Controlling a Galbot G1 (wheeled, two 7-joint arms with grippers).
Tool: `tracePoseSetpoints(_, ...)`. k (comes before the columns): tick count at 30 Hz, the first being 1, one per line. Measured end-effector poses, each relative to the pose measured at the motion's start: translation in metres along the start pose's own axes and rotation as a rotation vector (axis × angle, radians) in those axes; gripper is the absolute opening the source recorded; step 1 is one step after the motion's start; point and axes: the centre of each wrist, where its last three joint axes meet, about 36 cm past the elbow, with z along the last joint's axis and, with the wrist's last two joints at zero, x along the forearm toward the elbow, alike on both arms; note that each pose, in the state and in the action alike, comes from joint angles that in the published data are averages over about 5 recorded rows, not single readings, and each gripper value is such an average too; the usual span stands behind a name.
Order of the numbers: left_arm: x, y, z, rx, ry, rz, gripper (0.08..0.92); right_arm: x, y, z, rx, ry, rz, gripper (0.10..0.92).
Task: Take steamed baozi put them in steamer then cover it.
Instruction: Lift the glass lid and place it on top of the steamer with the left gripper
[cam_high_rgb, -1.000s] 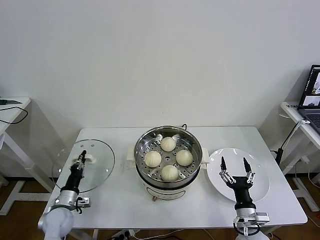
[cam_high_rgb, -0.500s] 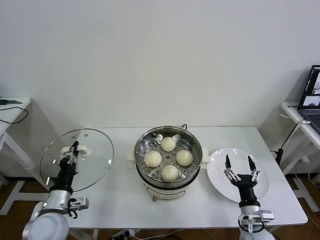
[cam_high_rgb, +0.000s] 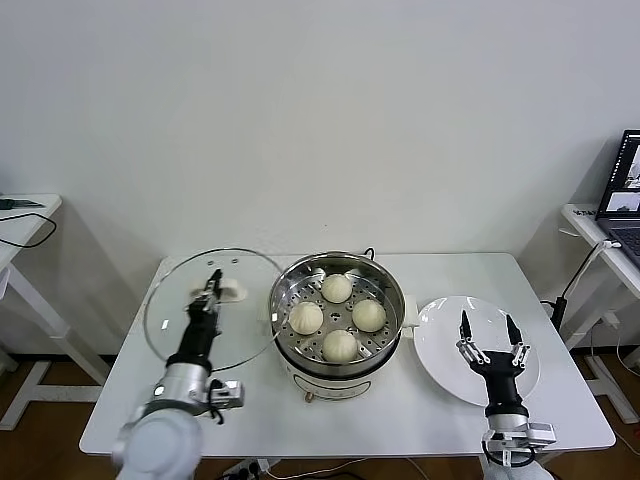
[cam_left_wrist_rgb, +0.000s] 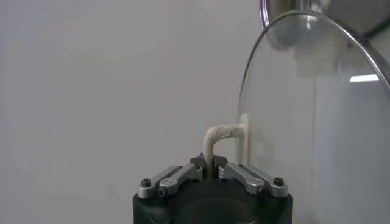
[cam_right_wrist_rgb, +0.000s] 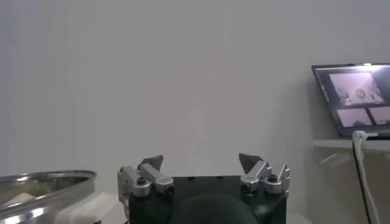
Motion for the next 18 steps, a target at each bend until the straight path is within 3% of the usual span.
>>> tracePoseSetpoints(18, -0.026, 0.009, -0.099, 0.046, -0.052, -0.011, 0.188, 0.003, 0.0, 0.009, 0.015, 0.018, 0.015, 0.823)
